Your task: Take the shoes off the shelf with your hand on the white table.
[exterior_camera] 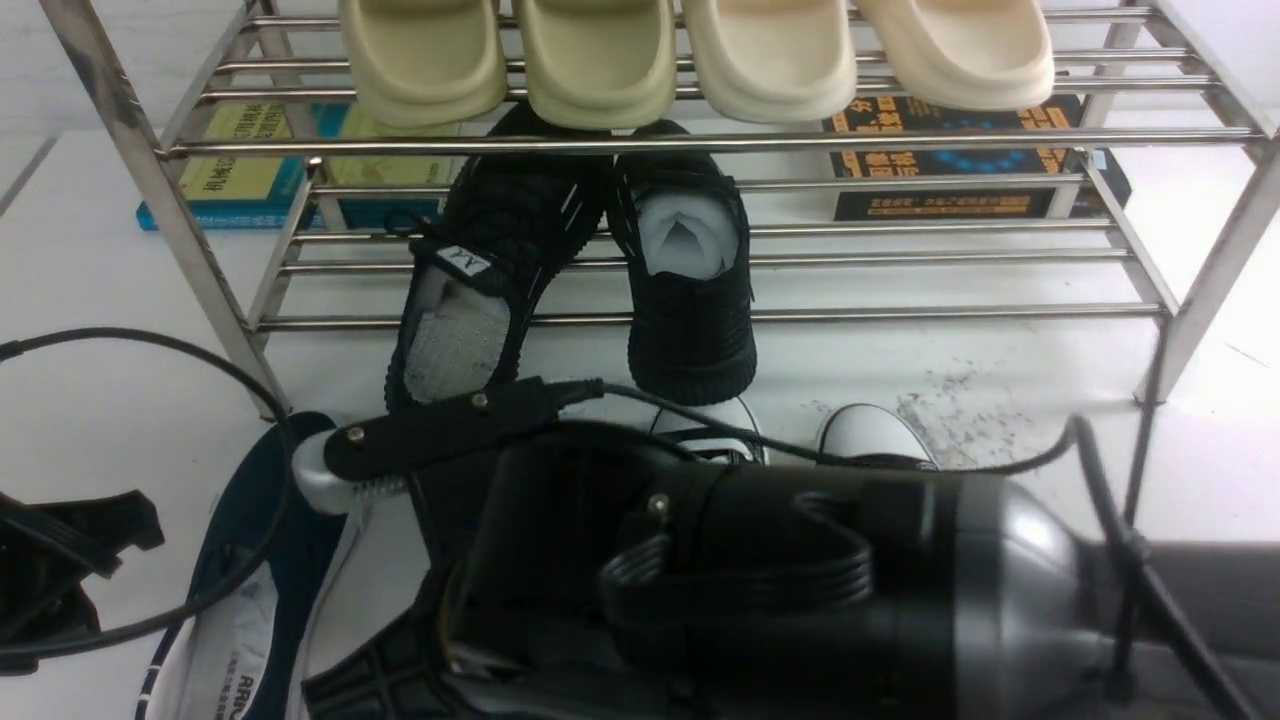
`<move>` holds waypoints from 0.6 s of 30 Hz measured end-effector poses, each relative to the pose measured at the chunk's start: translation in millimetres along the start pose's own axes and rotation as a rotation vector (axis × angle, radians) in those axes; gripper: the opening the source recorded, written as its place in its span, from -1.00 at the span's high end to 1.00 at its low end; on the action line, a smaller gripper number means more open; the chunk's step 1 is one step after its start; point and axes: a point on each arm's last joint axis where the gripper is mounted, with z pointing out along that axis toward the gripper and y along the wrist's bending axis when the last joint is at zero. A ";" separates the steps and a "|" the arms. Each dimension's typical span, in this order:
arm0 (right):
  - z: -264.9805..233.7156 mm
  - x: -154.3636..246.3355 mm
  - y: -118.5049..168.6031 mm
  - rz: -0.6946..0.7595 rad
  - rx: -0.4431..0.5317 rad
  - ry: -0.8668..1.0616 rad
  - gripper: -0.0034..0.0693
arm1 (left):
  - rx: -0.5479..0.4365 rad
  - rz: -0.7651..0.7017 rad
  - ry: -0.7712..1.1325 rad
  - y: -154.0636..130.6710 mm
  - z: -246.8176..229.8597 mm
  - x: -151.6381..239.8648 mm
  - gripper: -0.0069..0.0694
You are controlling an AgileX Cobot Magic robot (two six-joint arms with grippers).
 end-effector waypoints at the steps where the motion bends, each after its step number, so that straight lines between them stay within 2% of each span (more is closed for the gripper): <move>1: -7.6 -1.1 -0.5 -0.003 0.007 0.007 0.80 | 0.000 0.000 0.000 0.0 0.0 0.0 0.18; 5: -32.8 -3.1 -3.4 -0.018 0.031 0.017 0.79 | 0.000 0.000 0.000 0.0 0.0 0.0 0.18; 11: -58.3 24.8 4.0 -0.078 0.084 0.118 0.78 | 0.000 0.000 0.000 0.0 0.0 0.0 0.18; 18: -46.2 47.7 31.5 -0.124 0.014 0.113 0.77 | 0.000 0.000 0.000 0.0 0.0 0.0 0.18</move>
